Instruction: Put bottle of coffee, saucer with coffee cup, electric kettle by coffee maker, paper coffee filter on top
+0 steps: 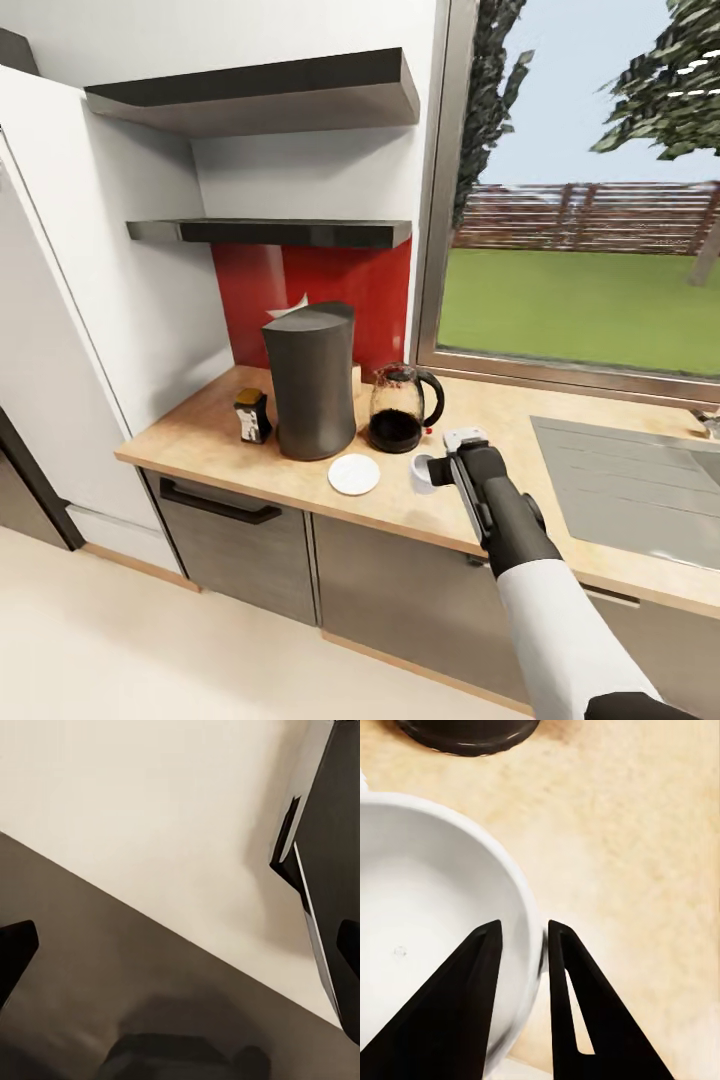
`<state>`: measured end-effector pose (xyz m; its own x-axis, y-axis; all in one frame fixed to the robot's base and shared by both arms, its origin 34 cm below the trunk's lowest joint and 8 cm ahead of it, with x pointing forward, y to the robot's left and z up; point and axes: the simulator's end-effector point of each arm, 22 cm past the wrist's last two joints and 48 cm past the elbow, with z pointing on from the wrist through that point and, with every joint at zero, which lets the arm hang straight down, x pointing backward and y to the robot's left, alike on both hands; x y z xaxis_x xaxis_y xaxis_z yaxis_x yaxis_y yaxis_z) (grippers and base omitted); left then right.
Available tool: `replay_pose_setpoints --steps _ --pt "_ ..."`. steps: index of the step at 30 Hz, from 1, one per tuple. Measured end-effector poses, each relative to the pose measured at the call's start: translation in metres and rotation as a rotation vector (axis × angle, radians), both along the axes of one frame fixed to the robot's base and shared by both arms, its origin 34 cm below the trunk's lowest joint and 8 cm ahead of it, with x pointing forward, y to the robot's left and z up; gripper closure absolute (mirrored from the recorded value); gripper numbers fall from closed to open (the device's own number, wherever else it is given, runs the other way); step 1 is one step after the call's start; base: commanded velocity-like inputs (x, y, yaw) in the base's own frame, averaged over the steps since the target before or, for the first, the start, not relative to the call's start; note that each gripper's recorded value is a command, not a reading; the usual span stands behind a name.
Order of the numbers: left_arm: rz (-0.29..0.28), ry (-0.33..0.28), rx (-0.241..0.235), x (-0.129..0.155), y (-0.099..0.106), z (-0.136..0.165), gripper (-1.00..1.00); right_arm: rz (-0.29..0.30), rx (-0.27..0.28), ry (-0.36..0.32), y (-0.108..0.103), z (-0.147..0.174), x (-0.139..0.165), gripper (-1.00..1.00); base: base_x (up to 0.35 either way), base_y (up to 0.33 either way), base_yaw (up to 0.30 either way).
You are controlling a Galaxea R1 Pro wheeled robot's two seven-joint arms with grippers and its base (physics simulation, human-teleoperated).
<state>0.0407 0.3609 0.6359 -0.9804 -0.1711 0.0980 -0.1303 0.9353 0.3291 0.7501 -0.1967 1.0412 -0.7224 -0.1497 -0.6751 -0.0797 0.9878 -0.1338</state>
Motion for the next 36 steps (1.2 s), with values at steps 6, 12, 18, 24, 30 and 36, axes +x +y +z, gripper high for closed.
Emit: replay_pose_setpoints --steps 6,12,18,24,30,36 --pt "0.0 -0.001 -0.002 0.0 -0.001 0.0 -1.0 0.007 0.015 -0.031 0.01 0.014 0.003 1.0 0.082 0.246 0.0" --pt "0.0 0.001 -0.003 -0.001 -0.003 0.0 -1.0 0.007 0.013 -0.032 0.011 0.015 0.003 1.0 0.016 0.083 0.0" --pt "0.0 0.0 -0.004 0.0 -0.003 0.0 -1.0 -0.01 -0.05 -0.039 -0.001 0.016 0.004 1.0 0.0 0.2 0.0" --pt "0.001 0.0 -0.004 -0.001 -0.003 0.0 -1.0 -0.01 -0.053 -0.035 -0.002 0.015 0.003 1.0 0.001 0.147 0.0" --pt "0.002 0.0 -0.004 -0.001 -0.003 0.0 -1.0 -0.011 -0.055 -0.034 -0.002 0.014 0.003 1.0 0.092 0.222 0.0" --pt "0.002 0.001 -0.005 -0.001 -0.004 0.0 -1.0 -0.011 -0.056 -0.032 -0.003 0.013 0.003 1.0 0.018 0.024 0.0"
